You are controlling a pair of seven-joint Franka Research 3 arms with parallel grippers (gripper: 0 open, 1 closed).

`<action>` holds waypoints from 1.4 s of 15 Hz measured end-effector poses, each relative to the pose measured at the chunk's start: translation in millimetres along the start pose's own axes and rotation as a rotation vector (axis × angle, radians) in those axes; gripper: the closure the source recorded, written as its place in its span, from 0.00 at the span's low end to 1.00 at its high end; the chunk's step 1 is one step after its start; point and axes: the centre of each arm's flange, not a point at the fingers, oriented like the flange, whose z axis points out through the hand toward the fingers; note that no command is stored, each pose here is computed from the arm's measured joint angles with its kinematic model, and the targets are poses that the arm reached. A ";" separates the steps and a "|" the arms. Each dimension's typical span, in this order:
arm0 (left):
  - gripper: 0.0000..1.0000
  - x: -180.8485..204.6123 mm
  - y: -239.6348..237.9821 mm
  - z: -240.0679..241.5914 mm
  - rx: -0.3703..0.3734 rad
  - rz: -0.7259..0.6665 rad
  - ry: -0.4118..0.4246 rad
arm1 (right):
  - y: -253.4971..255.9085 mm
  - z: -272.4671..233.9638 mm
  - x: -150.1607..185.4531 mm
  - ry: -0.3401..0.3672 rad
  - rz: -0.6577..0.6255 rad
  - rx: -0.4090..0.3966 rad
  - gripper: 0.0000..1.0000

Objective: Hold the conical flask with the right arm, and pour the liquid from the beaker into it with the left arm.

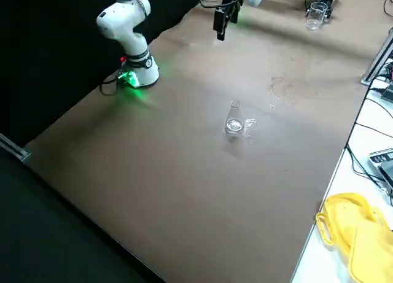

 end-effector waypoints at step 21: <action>0.00 8.9 -17.2 16.4 0.071 0.019 -0.018 | 7.0 75.5 50.9 -0.051 -0.299 0.130 0.00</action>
